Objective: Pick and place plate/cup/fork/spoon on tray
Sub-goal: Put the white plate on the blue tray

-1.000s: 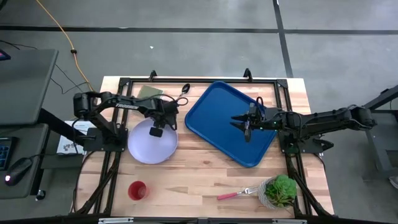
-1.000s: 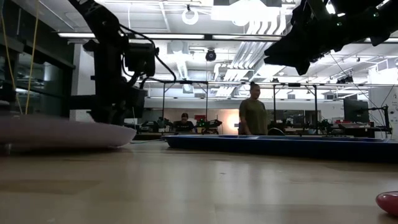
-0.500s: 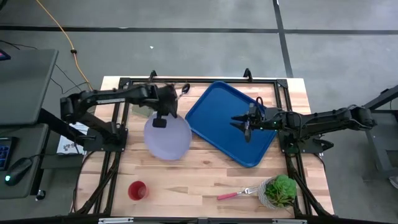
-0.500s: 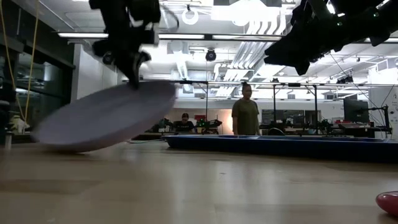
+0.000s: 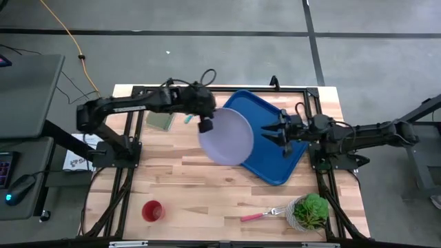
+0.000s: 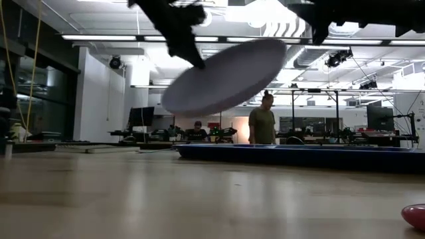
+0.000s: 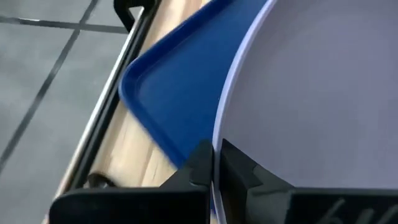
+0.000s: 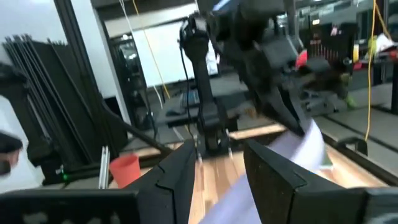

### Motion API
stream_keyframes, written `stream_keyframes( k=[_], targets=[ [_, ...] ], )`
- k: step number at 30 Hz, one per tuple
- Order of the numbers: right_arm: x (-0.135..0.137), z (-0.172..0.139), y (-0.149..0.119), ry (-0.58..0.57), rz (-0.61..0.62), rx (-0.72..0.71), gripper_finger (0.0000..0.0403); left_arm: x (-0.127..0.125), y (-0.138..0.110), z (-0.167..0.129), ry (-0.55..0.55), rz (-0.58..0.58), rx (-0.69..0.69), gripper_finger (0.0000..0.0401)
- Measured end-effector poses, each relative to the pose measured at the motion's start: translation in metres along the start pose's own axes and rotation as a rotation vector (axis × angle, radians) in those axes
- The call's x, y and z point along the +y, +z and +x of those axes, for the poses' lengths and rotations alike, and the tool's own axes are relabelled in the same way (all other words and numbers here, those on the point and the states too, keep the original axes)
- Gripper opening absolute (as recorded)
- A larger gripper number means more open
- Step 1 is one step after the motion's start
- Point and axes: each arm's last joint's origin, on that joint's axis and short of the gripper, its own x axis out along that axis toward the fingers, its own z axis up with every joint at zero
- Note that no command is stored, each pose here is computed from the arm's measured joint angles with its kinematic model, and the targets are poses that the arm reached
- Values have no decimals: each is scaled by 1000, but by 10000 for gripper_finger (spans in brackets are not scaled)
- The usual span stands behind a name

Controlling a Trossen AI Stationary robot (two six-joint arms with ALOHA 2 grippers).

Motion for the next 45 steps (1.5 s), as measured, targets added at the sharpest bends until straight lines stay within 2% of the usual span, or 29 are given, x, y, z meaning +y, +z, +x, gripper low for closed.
stream_keyframes(
  k=[5,10,15,20,24,34,39,45],
  targets=[
    [2,-6,7,8,-5,-44,130,-3,12,52,-4,-54,-11,0],
    [1,-5,6,-14,-5,-37,130,-6,22,102,-9,-160,-98,0],
    [-1,-1,1,-43,-4,-14,130,-8,16,142,-5,-246,-65,0],
    [-2,1,-2,-48,-3,13,130,-4,1,168,15,-307,-15,0],
    [-2,2,-4,-51,-3,32,130,0,-6,178,23,-340,7,0],
    [-3,1,-6,-60,-3,42,130,-4,0,177,14,-331,-45,14],
    [-3,1,-6,-66,-3,44,130,-3,1,177,15,-335,-55,43],
    [-4,1,-6,-91,-4,47,130,1,5,176,16,-330,-72,106]
  ],
)
